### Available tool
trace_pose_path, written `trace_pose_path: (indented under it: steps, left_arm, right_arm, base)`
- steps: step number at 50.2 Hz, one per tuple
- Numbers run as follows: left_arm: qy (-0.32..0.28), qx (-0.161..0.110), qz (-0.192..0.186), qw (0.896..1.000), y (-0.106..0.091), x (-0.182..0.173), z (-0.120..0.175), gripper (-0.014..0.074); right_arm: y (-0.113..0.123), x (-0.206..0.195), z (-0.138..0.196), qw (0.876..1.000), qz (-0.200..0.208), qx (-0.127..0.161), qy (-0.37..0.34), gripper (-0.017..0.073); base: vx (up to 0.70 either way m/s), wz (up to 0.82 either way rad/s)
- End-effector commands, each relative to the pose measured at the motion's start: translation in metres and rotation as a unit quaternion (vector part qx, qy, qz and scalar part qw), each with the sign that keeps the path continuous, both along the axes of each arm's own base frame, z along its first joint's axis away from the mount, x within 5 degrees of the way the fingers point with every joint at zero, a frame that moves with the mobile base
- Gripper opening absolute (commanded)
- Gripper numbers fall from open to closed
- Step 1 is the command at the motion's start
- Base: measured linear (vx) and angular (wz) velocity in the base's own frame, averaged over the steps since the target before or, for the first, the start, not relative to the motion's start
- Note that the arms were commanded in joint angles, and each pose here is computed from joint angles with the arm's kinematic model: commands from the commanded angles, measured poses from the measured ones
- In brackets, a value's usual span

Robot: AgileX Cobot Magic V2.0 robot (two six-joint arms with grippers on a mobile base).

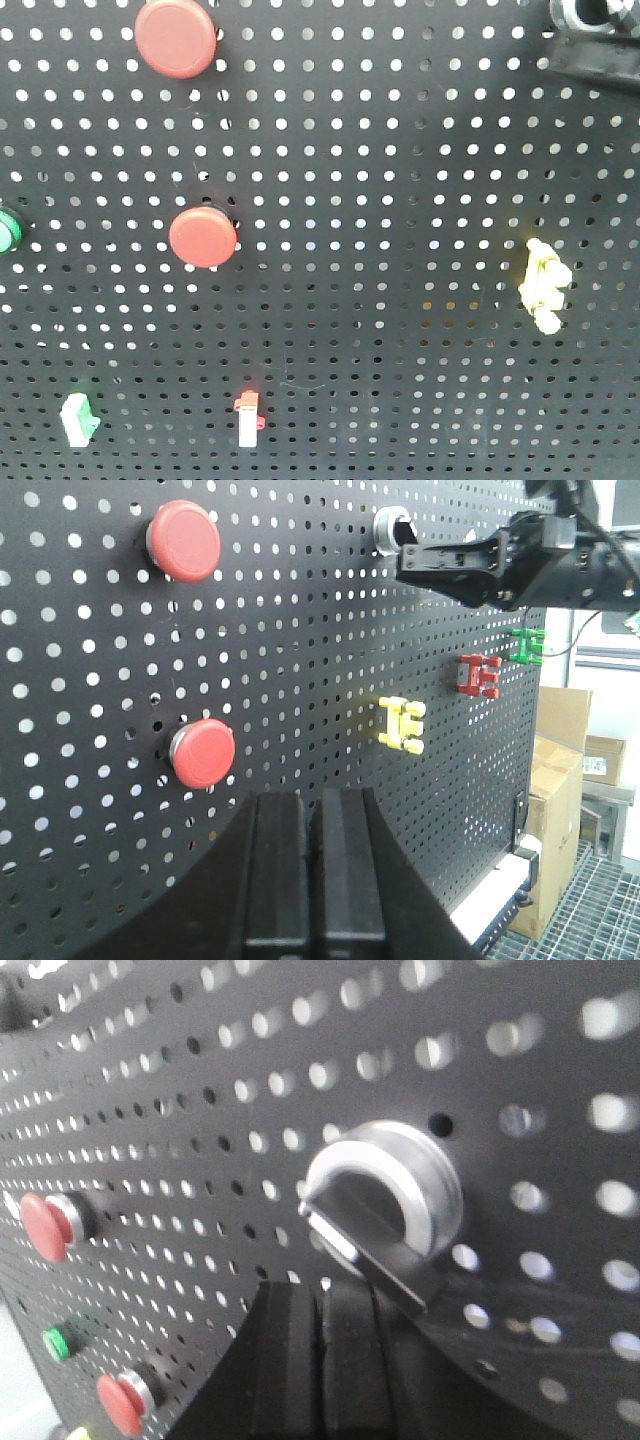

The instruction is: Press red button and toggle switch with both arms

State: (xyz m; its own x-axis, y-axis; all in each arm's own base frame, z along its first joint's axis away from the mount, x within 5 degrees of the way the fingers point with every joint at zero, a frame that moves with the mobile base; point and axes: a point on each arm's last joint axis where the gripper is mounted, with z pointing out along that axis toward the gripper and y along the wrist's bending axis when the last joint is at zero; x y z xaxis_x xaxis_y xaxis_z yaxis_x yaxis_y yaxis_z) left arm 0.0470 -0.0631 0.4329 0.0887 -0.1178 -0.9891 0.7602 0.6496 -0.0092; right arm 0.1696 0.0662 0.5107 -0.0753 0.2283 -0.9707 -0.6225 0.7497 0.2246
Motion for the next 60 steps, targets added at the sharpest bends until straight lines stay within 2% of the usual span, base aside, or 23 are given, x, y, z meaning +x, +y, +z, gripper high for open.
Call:
trace_pose_path:
  steps: [1,5,10,13,19,25,30,35,42,46,50,53,56,60]
  left_arm:
    - [-0.003,-0.035,0.010,0.999,0.002,0.001,0.011,0.0002]
    - [-0.003,-0.034,0.009,0.999,0.002,0.001,0.011,0.0002]
    - [-0.001,-0.031,0.005,1.000,0.002,0.000,0.010,0.0002]
    - [-0.002,-0.019,0.002,1.000,0.001,0.000,0.008,0.0002]
    - [-0.001,0.028,0.011,1.000,0.001,0.001,0.002,0.0002]
    - [0.027,0.067,0.042,0.997,0.006,0.001,-0.011,0.0002]
    - [0.051,0.105,0.078,0.990,0.014,0.000,-0.034,0.0002]
    - [0.089,0.119,0.101,0.984,0.024,-0.010,-0.064,0.0002]
    - [0.086,0.116,0.099,0.985,0.035,-0.036,-0.099,0.0002]
    - [0.050,0.088,0.109,0.989,0.042,-0.048,-0.114,0.0002]
    - [0.005,0.043,0.137,0.990,0.045,-0.043,-0.122,0.0002]
    - [-0.025,0.006,0.162,0.986,0.046,-0.034,-0.126,0.0002]
    - [-0.036,-0.010,0.177,0.983,0.046,-0.027,-0.132,0.0002]
    - [-0.047,-0.024,0.190,0.980,0.047,-0.023,-0.137,0.0002]
  right_arm:
    - [-0.012,-0.005,0.020,0.996,-0.062,0.043,-0.051,-0.0003]
    - [-0.012,-0.006,0.018,0.997,-0.059,0.035,-0.045,-0.0003]
    - [-0.010,-0.005,0.010,0.998,-0.052,0.001,-0.018,-0.0003]
    - [-0.010,-0.006,0.006,0.998,-0.056,-0.017,-0.004,-0.0003]
    - [-0.019,-0.018,-0.003,0.992,-0.104,-0.065,-0.005,-0.0003]
    - [-0.028,-0.049,-0.015,0.983,-0.141,-0.112,-0.031,-0.0003]
    - [-0.033,-0.077,-0.036,0.975,-0.162,-0.144,-0.044,-0.0003]
    - [-0.039,-0.114,-0.068,0.969,-0.177,-0.158,-0.064,-0.0003]
    - [-0.044,-0.162,-0.116,0.964,-0.190,-0.158,-0.101,-0.0003]
    - [-0.048,-0.178,-0.142,0.958,-0.206,-0.145,-0.134,-0.0003]
    - [-0.053,-0.180,-0.160,0.949,-0.237,-0.114,-0.172,-0.0003]
    - [-0.057,-0.172,-0.168,0.941,-0.263,-0.091,-0.192,-0.0003]
    - [-0.059,-0.164,-0.174,0.936,-0.281,-0.073,-0.197,-0.0003]
    - [-0.061,-0.156,-0.183,0.937,-0.288,-0.055,-0.188,-0.0003]
  base:
    - [0.00,0.00]
    - [0.00,0.00]
    - [0.00,0.00]
    - [0.00,0.00]
    - [0.00,0.00]
    - [0.00,0.00]
    - [0.00,0.00]
    - [0.00,0.00]
    - [0.00,0.00]
    - [0.00,0.00]
    - [0.00,0.00]
    - [0.00,0.00]
    - [0.00,0.00]
    - [0.00,0.00]
